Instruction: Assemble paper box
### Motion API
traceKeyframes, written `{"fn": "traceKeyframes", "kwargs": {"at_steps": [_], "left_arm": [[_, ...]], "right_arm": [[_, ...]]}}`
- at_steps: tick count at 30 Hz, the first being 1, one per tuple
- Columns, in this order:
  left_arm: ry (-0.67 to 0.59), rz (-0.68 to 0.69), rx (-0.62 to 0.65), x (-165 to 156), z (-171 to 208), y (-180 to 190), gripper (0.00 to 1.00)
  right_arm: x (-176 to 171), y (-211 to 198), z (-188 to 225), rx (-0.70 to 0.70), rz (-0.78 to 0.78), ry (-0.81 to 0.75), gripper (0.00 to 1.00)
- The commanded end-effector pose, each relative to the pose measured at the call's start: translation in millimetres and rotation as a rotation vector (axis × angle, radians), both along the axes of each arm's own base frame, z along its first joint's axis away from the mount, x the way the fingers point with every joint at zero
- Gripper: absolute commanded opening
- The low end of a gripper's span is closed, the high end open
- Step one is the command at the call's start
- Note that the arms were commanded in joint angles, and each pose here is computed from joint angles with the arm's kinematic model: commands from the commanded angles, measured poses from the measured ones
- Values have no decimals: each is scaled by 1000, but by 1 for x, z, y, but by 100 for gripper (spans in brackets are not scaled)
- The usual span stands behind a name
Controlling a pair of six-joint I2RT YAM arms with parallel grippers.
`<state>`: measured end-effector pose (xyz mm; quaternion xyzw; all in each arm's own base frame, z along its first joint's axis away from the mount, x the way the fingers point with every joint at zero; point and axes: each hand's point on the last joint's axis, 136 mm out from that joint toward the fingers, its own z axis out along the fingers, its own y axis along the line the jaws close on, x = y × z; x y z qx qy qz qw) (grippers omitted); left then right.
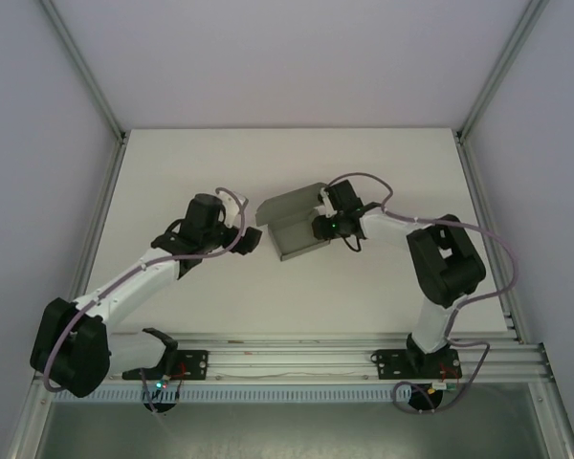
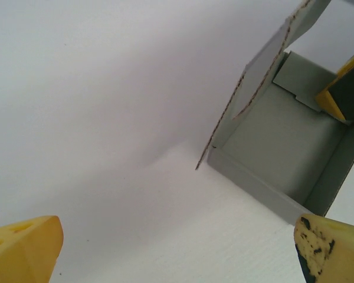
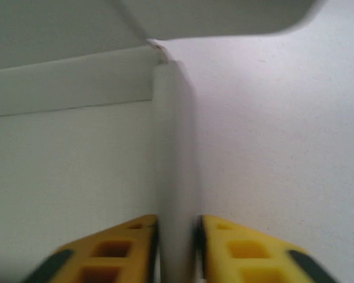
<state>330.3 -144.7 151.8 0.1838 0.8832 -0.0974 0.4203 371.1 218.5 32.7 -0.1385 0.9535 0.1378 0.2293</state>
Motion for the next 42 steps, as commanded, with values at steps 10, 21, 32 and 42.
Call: {"fn": "traceKeyframes", "kwargs": {"at_steps": [10, 21, 32, 42], "left_arm": [[-42, 103, -3, 2, 12, 17, 100], [-72, 246, -64, 2, 26, 35, 100], [-134, 187, -350, 6, 66, 11, 100], [-268, -82, -251, 32, 89, -29, 92]], "right_arm": [[-1, -29, -23, -420, -54, 64, 2], [19, -15, 57, -338, -128, -182, 0], [2, -3, 95, -198, -159, -259, 0], [-19, 37, 104, 13, -24, -177, 0]]}}
